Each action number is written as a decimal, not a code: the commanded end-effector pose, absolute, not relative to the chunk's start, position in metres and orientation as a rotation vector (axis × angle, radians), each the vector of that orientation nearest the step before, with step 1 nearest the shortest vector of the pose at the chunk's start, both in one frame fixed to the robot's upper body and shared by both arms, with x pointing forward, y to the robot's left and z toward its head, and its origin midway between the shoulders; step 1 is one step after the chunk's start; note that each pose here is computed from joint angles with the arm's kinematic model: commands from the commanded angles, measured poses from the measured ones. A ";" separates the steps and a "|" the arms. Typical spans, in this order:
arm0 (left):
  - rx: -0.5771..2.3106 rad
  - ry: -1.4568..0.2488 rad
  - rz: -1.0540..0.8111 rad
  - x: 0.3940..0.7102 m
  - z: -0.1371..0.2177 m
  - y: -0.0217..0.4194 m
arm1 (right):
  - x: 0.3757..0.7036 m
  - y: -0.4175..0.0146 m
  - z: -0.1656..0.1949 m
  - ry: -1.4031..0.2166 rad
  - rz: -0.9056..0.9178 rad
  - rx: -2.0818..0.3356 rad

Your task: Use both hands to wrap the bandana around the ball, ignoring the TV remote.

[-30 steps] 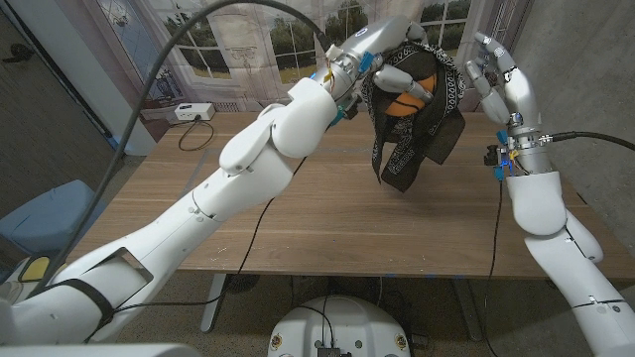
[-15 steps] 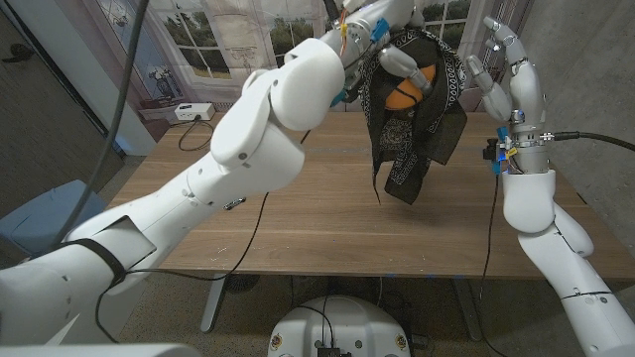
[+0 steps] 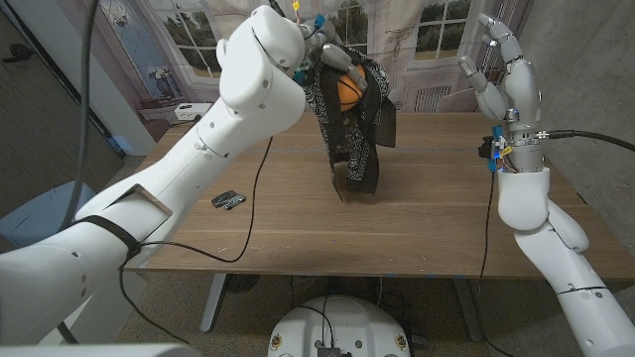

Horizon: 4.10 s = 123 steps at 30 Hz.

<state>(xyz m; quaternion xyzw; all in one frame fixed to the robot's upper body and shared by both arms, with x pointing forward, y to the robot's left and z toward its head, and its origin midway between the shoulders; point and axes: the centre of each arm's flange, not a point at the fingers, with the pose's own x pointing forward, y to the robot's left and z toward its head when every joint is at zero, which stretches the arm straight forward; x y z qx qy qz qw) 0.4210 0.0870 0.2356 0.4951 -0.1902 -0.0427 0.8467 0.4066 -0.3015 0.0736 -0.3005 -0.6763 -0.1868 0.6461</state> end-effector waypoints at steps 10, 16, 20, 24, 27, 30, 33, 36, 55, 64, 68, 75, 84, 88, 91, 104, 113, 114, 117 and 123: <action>1.018 0.035 -0.274 0.523 0.185 0.110 | 0.413 -0.293 0.079 -1.512 -0.420 -0.717; 1.138 -0.117 -0.061 0.504 0.191 0.114 | 0.418 -0.291 0.082 -1.498 -0.416 -0.721; 1.302 -0.213 0.134 0.492 0.190 0.106 | 0.423 -0.289 0.085 -1.491 -0.407 -0.724; 1.482 -0.241 0.336 0.488 0.183 0.096 | 0.427 -0.287 0.087 -1.489 -0.401 -0.721; 1.594 -0.265 0.424 0.494 0.175 0.091 | 0.429 -0.285 0.089 -1.485 -0.398 -0.720; 1.686 -0.305 0.535 0.501 0.166 0.089 | 0.432 -0.283 0.090 -1.479 -0.394 -0.721; 1.736 -0.339 0.619 0.510 0.158 0.091 | 0.433 -0.282 0.092 -1.473 -0.392 -0.723; 1.756 -0.391 0.679 0.522 0.151 0.096 | 0.435 -0.280 0.093 -1.464 -0.389 -0.729; 1.784 -0.557 0.784 0.585 0.107 0.114 | 0.439 -0.278 0.093 -1.443 -0.396 -0.750; 1.765 -0.565 0.697 0.606 0.079 0.111 | 0.438 -0.277 0.096 -1.437 -0.388 -0.755; 1.788 -0.594 0.752 0.605 0.074 0.109 | 0.437 -0.277 0.095 -1.432 -0.391 -0.753; 1.849 -0.511 0.932 0.609 0.065 0.113 | 0.436 -0.278 0.094 -1.432 -0.394 -0.752; 1.872 -0.326 0.918 0.617 0.063 0.118 | 0.433 -0.274 0.095 -1.441 -0.393 -0.767; 1.879 -0.254 0.864 0.621 0.065 0.120 | 0.432 -0.272 0.095 -1.445 -0.393 -0.771; 1.896 -0.182 0.794 0.625 0.067 0.120 | 0.431 -0.271 0.095 -1.449 -0.395 -0.774; 1.982 -0.018 0.607 0.632 0.068 0.116 | 0.425 -0.265 0.094 -1.468 -0.396 -0.782; 1.930 -0.025 0.499 0.622 0.078 0.119 | 0.426 -0.259 0.095 -1.464 -0.402 -0.781; 1.906 -0.033 0.475 0.618 0.083 0.119 | 0.426 -0.258 0.094 -1.464 -0.396 -0.782; 1.894 -0.078 0.492 0.610 0.088 0.117 | 0.427 -0.257 0.094 -1.464 -0.396 -0.777; 1.741 -0.246 0.497 0.588 0.103 0.121 | 0.428 -0.253 0.094 -1.462 -0.399 -0.771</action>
